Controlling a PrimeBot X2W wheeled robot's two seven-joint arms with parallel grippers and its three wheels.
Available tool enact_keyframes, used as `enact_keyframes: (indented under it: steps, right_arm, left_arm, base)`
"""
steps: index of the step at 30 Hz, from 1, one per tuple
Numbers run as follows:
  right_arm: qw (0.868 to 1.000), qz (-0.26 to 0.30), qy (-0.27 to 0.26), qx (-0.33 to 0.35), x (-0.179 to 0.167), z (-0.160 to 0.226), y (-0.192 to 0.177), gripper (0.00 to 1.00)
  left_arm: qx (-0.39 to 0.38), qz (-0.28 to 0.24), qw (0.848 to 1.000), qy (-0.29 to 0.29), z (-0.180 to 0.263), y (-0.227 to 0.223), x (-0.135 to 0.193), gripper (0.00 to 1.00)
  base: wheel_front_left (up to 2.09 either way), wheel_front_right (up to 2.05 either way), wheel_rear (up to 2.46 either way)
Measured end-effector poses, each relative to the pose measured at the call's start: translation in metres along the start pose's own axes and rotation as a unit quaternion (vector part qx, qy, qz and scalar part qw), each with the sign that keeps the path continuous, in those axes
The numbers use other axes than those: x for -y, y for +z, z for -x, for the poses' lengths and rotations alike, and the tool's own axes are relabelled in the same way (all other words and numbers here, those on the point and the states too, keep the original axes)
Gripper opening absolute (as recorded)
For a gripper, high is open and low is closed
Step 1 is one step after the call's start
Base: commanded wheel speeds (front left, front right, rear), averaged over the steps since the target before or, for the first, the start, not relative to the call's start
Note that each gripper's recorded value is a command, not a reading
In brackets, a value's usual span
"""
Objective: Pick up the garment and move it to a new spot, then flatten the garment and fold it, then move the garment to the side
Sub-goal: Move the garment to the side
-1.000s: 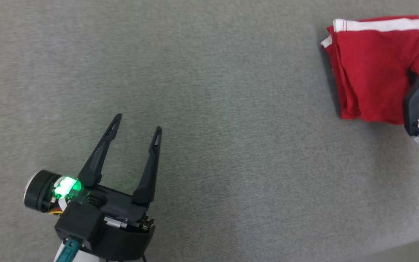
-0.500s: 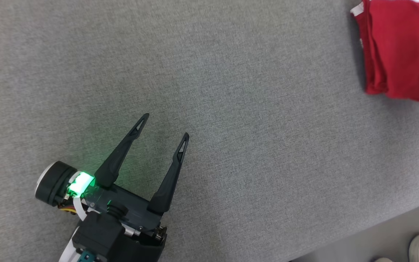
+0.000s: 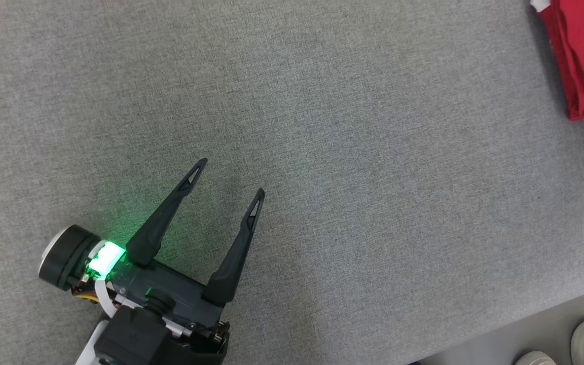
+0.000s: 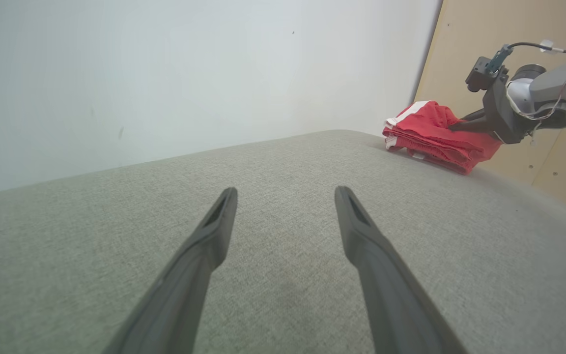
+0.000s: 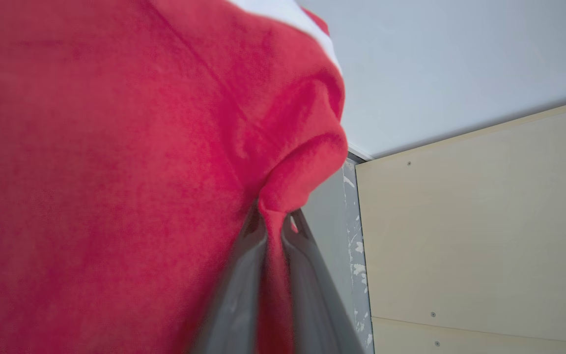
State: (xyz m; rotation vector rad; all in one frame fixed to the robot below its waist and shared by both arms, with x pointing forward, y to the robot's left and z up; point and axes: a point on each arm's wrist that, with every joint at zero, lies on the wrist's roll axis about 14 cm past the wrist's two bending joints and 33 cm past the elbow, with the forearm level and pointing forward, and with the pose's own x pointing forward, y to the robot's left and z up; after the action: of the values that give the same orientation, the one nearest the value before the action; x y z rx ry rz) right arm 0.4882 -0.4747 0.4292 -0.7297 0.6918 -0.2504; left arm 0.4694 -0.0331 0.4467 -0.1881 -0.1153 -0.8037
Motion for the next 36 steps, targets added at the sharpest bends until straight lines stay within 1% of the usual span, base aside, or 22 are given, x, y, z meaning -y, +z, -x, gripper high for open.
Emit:
enact_keyframes:
  steps: [4,5,6,7,13,15,17,19,21,22,23,27,30,36]
  right_arm:
    - [1.000,-0.001,-0.003,-0.004,-0.001,-0.004,-0.004,0.00]
    - [1.000,-0.001,-0.003,-0.004,-0.001,-0.004,-0.004,0.13]
    - [1.000,-0.002,-0.005,-0.003,0.001,-0.004,-0.004,0.52]
    - [1.000,-0.004,-0.008,-0.001,0.002,-0.004,-0.004,1.00]
    - [1.000,-0.010,-0.014,0.015,0.003,-0.002,0.000,1.00]
    - [0.999,-0.016,-0.020,0.033,0.007,0.000,0.005,1.00]
    - [0.997,-0.034,-0.024,0.071,0.007,0.004,0.018,1.00]
    - [0.994,-0.049,-0.016,0.101,-0.004,0.008,0.027,1.00]
    - [0.989,-0.078,-0.005,0.122,-0.020,0.015,0.033,1.00]
    - [0.984,-0.111,0.000,0.137,-0.030,0.024,0.035,1.00]
    - [0.980,-0.128,-0.001,0.149,-0.031,0.030,0.039,1.00]
    - [0.964,-0.166,-0.001,0.210,-0.036,0.060,0.059,1.00]
    - [0.954,-0.187,-0.001,0.236,-0.040,0.086,0.058,1.00]
    - [0.929,-0.251,0.018,0.271,-0.066,0.135,0.057,1.00]
  left_arm:
    - [-0.004,0.001,1.000,-0.003,0.000,-0.003,0.000,1.00]
    - [-0.004,0.001,1.000,-0.003,0.000,-0.003,0.000,1.00]
    - [-0.005,0.001,1.000,-0.003,0.000,-0.004,0.000,1.00]
    - [-0.006,0.000,1.000,-0.003,0.000,-0.004,0.000,1.00]
    - [-0.006,-0.001,1.000,-0.001,0.000,-0.002,0.000,1.00]
    - [-0.002,-0.002,1.000,0.001,0.000,0.001,0.001,1.00]
    - [0.001,0.000,1.000,0.008,0.000,0.005,0.001,1.00]
    - [0.004,0.000,1.000,0.015,0.001,0.009,0.000,1.00]
    - [0.002,-0.001,1.000,0.026,0.004,0.011,-0.002,1.00]
    - [0.000,0.001,0.999,0.046,0.009,0.015,-0.007,1.00]
    - [-0.003,-0.001,0.998,0.055,0.012,0.016,-0.009,1.00]
    - [-0.014,-0.004,0.995,0.097,0.026,0.024,-0.018,1.00]
    - [-0.025,0.001,0.991,0.134,0.041,0.027,-0.025,1.00]
    - [-0.041,-0.006,0.978,0.205,0.081,0.040,-0.036,1.00]
  base:
    - [0.00,0.00,0.00]
    - [0.00,0.00,0.00]
    - [0.00,0.00,0.00]
    - [0.00,0.00,0.00]
    - [0.00,0.00,0.00]
    - [0.00,0.00,0.00]
    - [0.00,0.00,0.00]
    - [0.00,0.00,0.00]
    - [0.00,0.00,0.00]
    - [0.00,0.00,0.00]
    - [0.00,0.00,0.00]
    - [0.00,0.00,0.00]
    - [0.00,0.00,0.00]
    - [0.00,0.00,0.00]
